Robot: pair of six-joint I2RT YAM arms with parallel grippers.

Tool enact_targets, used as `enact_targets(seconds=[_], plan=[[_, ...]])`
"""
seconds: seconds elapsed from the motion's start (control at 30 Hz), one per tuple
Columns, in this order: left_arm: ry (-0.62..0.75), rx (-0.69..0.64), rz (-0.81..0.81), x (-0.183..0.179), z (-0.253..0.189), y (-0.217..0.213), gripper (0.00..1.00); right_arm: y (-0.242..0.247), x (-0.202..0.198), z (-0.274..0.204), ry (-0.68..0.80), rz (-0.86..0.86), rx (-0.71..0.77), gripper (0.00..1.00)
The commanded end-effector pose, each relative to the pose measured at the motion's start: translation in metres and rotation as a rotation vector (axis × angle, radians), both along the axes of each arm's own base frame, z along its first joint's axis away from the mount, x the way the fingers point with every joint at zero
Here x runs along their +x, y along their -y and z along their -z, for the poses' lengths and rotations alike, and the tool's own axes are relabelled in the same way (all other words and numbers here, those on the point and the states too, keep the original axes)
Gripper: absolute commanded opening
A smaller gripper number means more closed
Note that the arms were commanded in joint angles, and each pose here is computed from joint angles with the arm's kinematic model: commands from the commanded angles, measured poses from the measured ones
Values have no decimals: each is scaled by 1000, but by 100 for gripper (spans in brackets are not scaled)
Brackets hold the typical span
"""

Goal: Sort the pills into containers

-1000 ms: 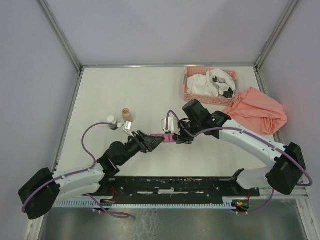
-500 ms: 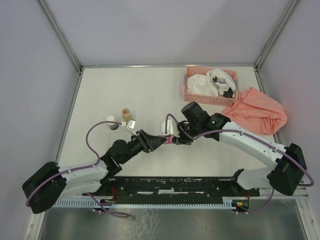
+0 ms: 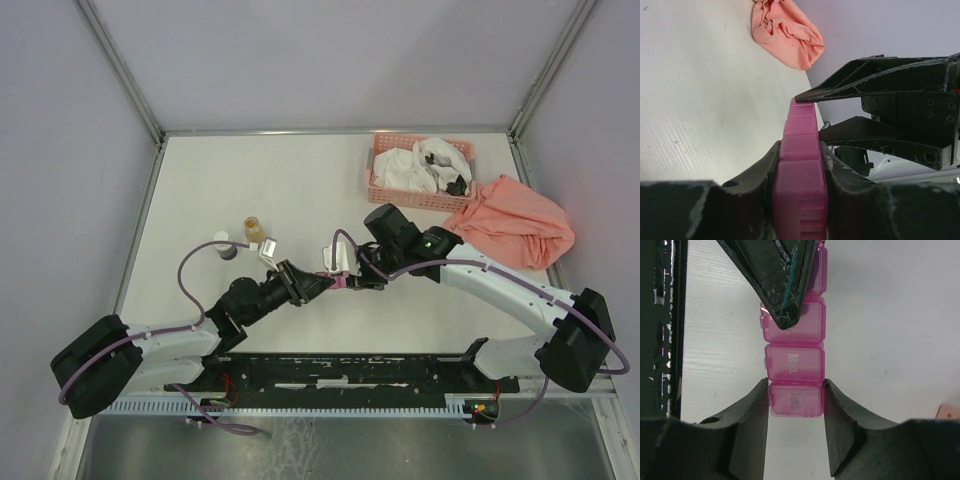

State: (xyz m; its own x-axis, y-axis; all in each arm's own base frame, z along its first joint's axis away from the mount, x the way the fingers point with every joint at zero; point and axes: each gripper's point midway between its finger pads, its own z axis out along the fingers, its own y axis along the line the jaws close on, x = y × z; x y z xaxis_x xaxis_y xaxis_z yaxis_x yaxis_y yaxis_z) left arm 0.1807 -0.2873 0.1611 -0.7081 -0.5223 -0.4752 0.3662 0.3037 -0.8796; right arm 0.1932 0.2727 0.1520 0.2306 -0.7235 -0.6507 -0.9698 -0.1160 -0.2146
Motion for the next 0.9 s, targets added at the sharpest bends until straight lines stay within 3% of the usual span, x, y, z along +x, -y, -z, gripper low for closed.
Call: enact_targets(seconds=[0.0,0.07,0.2,0.3,0.87], plan=[[40,-94,5,2,-31,5,9,-6,-11,-14,-1,-60,58,29],[34,-99,-7,3,-31,2,4,-6,-14,-17,-18,-67,62,40],[22,-125,-36,3,-33,-5,3,-4,-12,-27,-44,-44,102,76],[9,-140,-62,3,-33,-12,3,1,-8,-35,-35,-21,140,90],[-3,-169,-62,2,-40,-13,3,-2,28,-42,58,173,203,87]])
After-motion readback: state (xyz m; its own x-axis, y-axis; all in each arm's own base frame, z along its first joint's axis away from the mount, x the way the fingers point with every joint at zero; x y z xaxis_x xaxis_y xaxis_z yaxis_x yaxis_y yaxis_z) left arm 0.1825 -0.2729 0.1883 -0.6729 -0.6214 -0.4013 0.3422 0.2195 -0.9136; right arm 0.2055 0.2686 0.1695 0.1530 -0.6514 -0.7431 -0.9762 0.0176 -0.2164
